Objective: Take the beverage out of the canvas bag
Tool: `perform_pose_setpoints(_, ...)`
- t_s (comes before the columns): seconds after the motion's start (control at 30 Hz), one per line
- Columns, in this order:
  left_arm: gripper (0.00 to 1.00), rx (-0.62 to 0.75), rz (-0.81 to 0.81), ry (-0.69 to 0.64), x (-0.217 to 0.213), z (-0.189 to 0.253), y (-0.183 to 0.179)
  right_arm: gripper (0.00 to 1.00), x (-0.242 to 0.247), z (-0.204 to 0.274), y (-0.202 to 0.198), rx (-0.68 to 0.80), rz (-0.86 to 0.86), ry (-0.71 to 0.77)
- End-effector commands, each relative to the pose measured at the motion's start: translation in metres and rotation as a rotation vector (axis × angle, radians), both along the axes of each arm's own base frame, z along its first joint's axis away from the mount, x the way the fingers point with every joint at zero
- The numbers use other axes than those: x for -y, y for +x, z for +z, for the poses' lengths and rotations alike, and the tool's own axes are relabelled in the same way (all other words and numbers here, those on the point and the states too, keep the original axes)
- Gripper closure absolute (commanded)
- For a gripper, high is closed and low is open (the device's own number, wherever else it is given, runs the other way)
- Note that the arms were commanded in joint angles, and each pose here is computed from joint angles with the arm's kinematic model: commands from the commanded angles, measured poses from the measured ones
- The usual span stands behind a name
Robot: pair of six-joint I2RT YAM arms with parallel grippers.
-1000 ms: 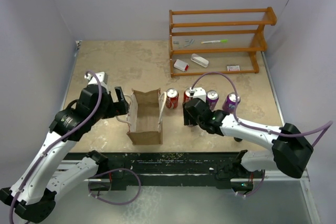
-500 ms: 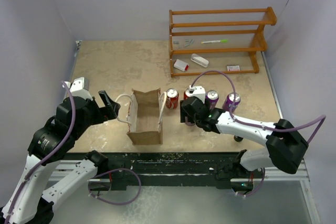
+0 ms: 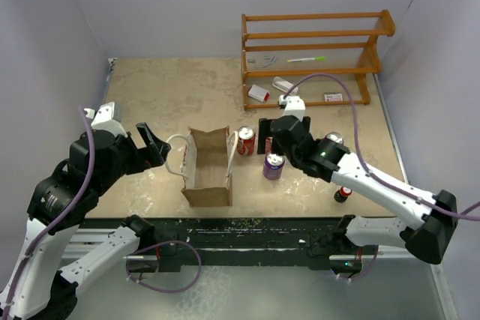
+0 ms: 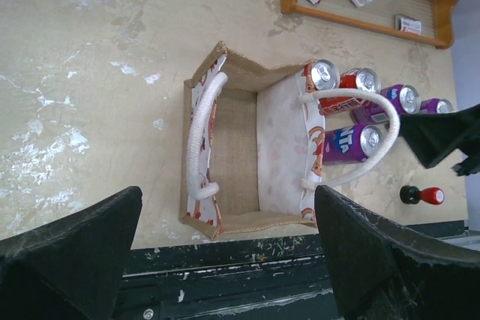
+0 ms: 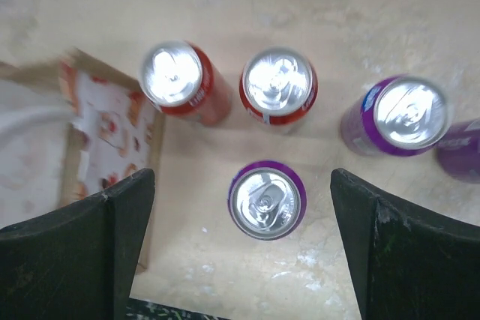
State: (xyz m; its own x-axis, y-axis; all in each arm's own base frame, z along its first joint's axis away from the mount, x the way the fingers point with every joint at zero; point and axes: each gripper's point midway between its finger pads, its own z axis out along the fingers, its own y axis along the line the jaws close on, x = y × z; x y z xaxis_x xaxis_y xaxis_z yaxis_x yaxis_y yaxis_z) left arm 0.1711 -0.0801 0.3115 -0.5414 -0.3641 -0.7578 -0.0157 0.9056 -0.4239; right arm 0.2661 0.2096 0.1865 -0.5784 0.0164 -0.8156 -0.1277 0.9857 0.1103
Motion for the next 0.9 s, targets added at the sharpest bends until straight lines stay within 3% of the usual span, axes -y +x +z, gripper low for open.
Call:
perform_pose_setpoints(0.0,0.01,0.082,-0.044,-0.025,0.002,0.035,-0.006,0.00,0.026,0.092,-0.003,0.112,-0.103,0.079)
perform_pose_setpoints(0.2,0.01,0.169,-0.136,0.020,0.005,0.084,-0.009,0.00,0.050,0.180,-0.028,0.154,-0.121,0.217)
perform_pose_setpoints(0.37,0.01,0.254,-0.150,0.044,0.001,0.115,-0.008,0.00,0.068,0.224,-0.044,0.286,-0.061,0.313)
perform_pose_setpoints(0.57,0.01,0.342,-0.138,0.064,-0.007,0.134,-0.009,0.00,0.085,0.258,-0.053,0.377,-0.067,0.369)
perform_pose_setpoints(0.87,0.01,0.351,-0.114,0.093,-0.011,0.141,-0.003,0.00,0.092,0.287,-0.051,0.427,-0.082,0.363)
